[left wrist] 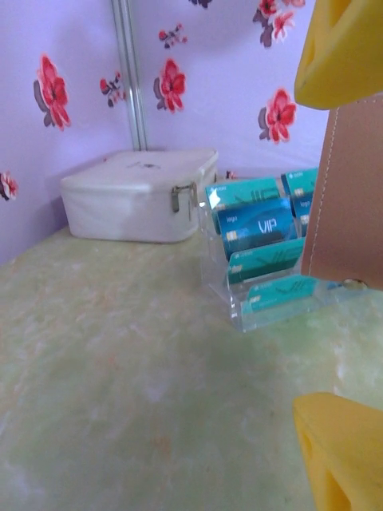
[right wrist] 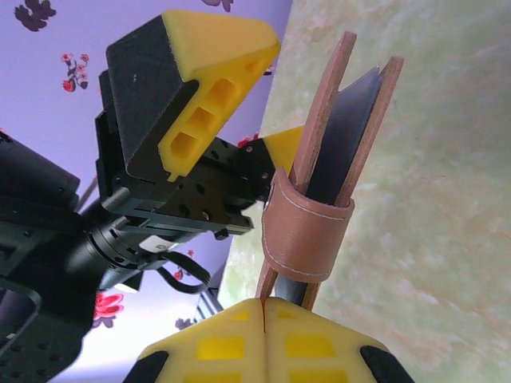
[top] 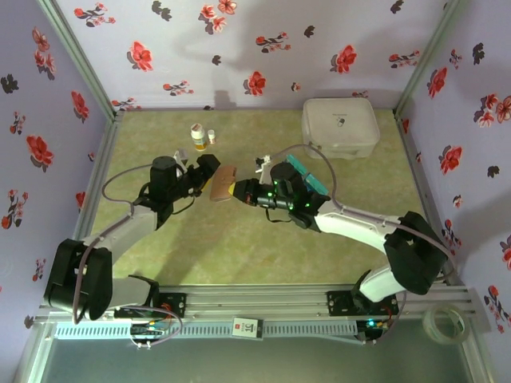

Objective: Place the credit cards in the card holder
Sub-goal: Pass the card holder.

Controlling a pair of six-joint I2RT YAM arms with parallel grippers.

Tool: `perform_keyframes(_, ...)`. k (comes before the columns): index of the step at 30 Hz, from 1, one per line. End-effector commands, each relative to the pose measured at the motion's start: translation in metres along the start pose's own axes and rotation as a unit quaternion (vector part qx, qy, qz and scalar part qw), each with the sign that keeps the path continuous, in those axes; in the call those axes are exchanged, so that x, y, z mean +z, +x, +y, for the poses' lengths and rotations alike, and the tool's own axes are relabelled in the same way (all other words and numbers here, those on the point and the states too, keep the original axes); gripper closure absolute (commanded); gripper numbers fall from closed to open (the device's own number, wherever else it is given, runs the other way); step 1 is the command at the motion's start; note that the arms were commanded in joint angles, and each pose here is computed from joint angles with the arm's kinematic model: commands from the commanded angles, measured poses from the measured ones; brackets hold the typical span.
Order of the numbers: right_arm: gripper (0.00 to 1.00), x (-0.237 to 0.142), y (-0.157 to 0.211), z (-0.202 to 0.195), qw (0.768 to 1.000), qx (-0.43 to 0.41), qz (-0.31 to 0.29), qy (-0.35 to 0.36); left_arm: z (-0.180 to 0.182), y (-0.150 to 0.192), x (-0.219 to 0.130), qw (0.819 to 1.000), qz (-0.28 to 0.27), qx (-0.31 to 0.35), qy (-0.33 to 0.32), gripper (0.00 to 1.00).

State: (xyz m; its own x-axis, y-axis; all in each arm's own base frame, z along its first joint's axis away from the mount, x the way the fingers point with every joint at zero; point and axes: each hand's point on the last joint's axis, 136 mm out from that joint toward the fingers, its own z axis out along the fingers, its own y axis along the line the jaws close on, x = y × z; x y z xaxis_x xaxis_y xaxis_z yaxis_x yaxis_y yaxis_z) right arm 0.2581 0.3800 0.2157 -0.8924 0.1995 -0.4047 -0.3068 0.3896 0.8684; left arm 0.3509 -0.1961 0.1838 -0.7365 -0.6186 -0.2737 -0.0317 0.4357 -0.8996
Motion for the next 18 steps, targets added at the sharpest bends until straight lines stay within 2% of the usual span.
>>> perform_keyframes(1,1.0,0.007,-0.013,0.019,0.999,0.003,-0.012,-0.041,-0.012,0.005,0.004,0.999,0.009,-0.017,0.038,0.11)
perform_keyframes(6,1.0,0.015,-0.009,0.007,0.999,0.012,-0.007,-0.036,-0.017,0.004,0.004,0.998,0.006,-0.018,0.055,0.2)
perform_keyframes(13,1.0,0.012,-0.008,-0.02,0.999,0.029,-0.013,-0.017,-0.02,0.001,-0.003,0.998,-0.003,-0.004,0.064,0.42)
perform_keyframes(18,1.0,0.013,-0.008,-0.029,0.999,0.035,-0.013,-0.01,-0.018,-0.001,-0.005,0.998,-0.007,-0.002,0.065,0.44)
